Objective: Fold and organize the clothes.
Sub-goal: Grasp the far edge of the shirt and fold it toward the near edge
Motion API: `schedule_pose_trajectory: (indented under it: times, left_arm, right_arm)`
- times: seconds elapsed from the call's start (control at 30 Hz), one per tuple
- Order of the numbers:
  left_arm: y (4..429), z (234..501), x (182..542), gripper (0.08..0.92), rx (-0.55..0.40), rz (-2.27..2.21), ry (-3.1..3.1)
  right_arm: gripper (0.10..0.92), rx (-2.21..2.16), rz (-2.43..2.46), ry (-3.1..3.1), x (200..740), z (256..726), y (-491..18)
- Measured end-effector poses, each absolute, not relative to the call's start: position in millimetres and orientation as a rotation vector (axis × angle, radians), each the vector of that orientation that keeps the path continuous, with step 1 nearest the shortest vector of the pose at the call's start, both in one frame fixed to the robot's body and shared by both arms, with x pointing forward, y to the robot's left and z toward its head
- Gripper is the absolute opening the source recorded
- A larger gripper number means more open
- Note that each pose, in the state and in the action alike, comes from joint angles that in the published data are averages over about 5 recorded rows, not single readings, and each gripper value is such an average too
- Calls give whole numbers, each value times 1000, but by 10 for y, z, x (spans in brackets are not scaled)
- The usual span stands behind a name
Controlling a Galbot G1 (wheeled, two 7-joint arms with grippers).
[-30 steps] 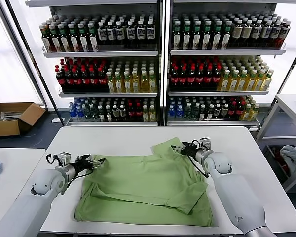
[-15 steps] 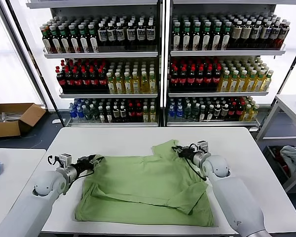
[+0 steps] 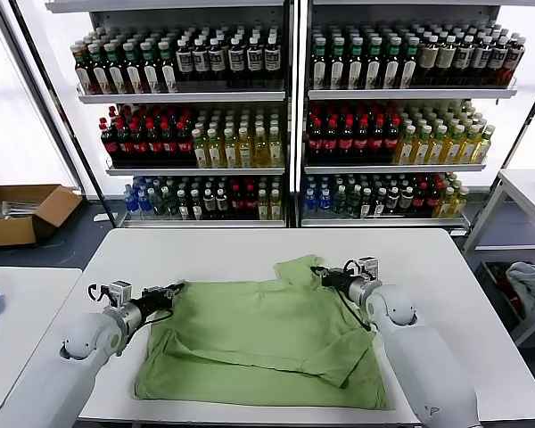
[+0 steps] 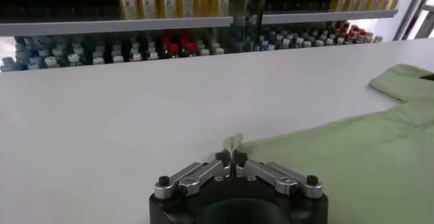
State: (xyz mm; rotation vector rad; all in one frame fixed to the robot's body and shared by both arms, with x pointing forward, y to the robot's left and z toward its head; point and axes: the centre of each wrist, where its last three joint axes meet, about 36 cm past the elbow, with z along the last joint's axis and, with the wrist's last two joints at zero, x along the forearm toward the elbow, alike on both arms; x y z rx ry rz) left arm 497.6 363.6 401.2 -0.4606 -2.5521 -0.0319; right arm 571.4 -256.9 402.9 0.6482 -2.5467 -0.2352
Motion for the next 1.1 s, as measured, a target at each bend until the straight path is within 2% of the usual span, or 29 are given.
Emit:
schedule_pose_trajectory:
  times: [0.33, 0.7, 0.87, 1.1]
  left_arm:
    - [3503, 4346, 4644, 90, -483, -29, -2671]
    - [3467, 4643, 4002, 90, -485, -62, -2707]
    - [3494, 4674, 3672, 90, -477, -81, -2691]
    - [3527, 4579, 3297, 91, -475, -125, -2624]
  right_arm:
    - [106, 691, -353, -2631, 5234, 4343, -2676]
    - [106, 695, -437, -2700, 4208, 4550, -2860]
    - [106, 659, -426, -2708, 3704, 4550, -2930]
    - [107, 586, -374, -2695, 3158, 4466, -2965]
